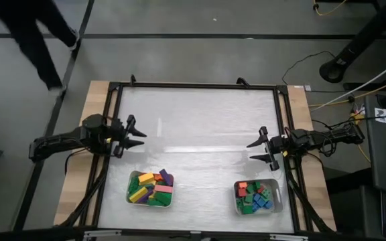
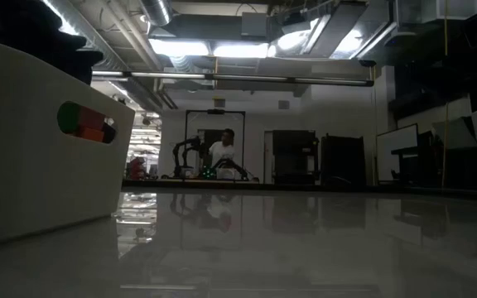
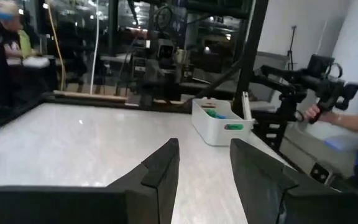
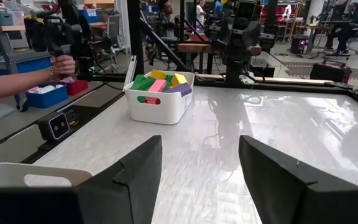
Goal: Sort blocks by size
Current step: Return to Home Position
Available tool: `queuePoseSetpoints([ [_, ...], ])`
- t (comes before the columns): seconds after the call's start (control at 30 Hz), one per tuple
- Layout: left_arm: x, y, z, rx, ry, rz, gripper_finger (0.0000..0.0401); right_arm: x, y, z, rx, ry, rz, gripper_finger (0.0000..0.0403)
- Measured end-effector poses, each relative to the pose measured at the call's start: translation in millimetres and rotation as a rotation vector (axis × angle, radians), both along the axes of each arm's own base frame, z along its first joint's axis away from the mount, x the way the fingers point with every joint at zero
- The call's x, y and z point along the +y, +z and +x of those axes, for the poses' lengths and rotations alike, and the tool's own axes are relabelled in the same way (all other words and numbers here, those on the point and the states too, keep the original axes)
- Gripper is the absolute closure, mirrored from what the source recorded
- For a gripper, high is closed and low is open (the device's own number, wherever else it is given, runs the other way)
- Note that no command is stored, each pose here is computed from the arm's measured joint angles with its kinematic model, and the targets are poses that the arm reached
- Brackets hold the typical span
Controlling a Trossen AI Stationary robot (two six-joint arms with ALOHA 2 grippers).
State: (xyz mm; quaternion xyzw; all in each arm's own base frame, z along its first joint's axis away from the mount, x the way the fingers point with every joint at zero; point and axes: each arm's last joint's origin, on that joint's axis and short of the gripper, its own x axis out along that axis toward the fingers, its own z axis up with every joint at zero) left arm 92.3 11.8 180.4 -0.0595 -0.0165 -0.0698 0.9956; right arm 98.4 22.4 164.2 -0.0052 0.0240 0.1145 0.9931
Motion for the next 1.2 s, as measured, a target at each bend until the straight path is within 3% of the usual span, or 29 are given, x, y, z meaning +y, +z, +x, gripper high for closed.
queuePoseSetpoints([
  [0.23,1.6,-5.3,2.5,-0.055,0.034,0.046,0.0270,0.0,-0.1,0.0,0.001,0.001,0.000,0.0189],
  [0.63,11.0,-13.0,2.8,0.027,0.354,-0.008,0.0271,-0.1,-0.2,0.0,0.002,-0.005,-0.001,0.0189],
  [0.93,11.6,-14.0,3.2,0.039,0.371,-0.009,0.0270,-3.1,1.0,0.6,-0.004,-0.111,0.027,0.0189],
  [1.2,12.0,-16.2,4.8,0.067,0.370,-0.010,0.0270,-3.5,1.0,0.6,-0.007,-0.124,0.012,0.0189],
])
